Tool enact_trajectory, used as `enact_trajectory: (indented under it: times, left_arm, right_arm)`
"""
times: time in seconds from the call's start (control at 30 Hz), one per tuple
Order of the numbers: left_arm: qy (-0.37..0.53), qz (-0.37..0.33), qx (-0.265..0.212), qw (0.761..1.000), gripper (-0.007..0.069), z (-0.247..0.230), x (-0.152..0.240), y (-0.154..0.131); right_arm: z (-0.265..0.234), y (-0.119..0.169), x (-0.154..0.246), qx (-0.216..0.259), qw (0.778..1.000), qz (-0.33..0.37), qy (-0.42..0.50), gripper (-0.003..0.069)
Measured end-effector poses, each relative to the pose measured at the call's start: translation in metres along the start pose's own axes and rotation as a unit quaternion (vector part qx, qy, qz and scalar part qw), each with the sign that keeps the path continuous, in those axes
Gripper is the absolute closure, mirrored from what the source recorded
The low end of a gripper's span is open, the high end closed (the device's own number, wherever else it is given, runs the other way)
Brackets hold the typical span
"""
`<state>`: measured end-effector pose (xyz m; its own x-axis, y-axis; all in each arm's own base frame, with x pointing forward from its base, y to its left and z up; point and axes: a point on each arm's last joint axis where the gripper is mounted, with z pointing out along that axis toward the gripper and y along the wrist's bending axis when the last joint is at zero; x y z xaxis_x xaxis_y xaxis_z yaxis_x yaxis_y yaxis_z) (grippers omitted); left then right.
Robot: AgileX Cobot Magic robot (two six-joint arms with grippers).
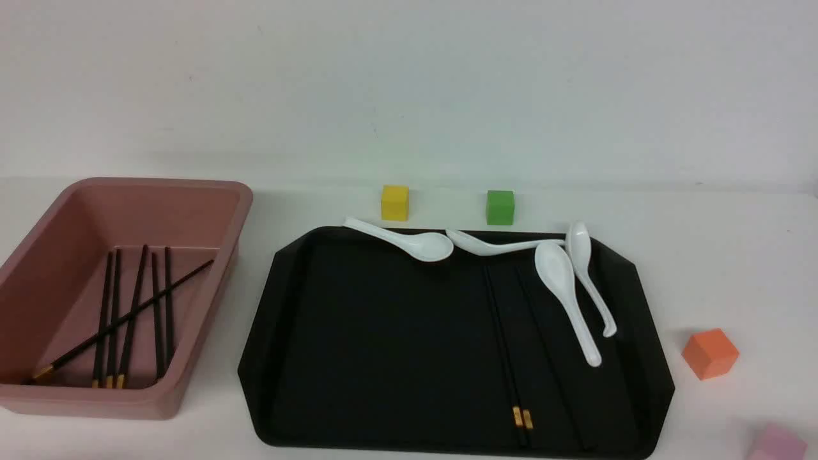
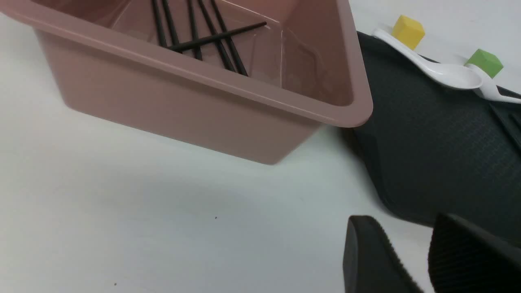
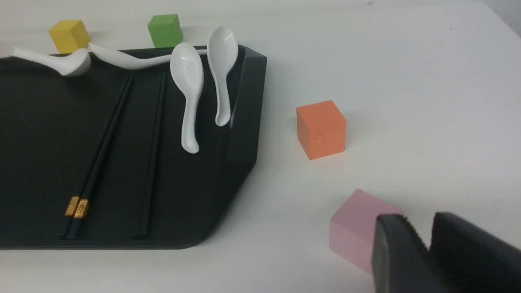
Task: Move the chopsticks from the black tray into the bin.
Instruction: Use the right arm to grab a pair of chopsticks
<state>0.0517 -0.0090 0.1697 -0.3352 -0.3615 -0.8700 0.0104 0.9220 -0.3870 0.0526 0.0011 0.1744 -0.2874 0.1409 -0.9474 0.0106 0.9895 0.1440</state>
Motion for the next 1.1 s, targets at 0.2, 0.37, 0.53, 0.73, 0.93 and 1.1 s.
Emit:
enact_trajectory:
  times: [0.2, 0.37, 0.53, 0.73, 0.93, 1.1]
  left_arm:
    - [0.000, 0.000, 0.000, 1.000, 0.0387, 0.0000, 0.0000, 0.0000]
    - [0.000, 0.000, 0.000, 1.000, 0.0387, 0.0000, 0.0000, 0.0000]
    - [0.000, 0.000, 0.000, 1.000, 0.0387, 0.0000, 0.0000, 0.0000]
    - [0.000, 0.000, 0.000, 1.000, 0.0387, 0.0000, 0.0000, 0.0000]
    - [0.000, 0.000, 0.000, 1.000, 0.0387, 0.0000, 0.0000, 0.0000]
    - [0.000, 0.000, 0.000, 1.000, 0.0387, 0.0000, 0.0000, 0.0000]
  right_arm:
    - [0.0000, 0.0000, 0.0000, 0.000, 1.000, 0.000, 0.000, 0.0502]
    - [0.0000, 0.0000, 0.0000, 0.000, 1.000, 0.000, 0.000, 0.0499]
    - [0.0000, 0.0000, 0.0000, 0.000, 1.000, 0.000, 0.000, 0.0498]
    - [-0.0001, 0.0000, -0.0002, 0.000, 1.000, 0.000, 0.000, 0.0494]
    - [-0.0001, 0.0000, -0.0002, 0.000, 1.000, 0.000, 0.000, 0.0484]
    - [-0.0001, 0.0000, -0.0002, 0.000, 1.000, 0.000, 0.000, 0.0475]
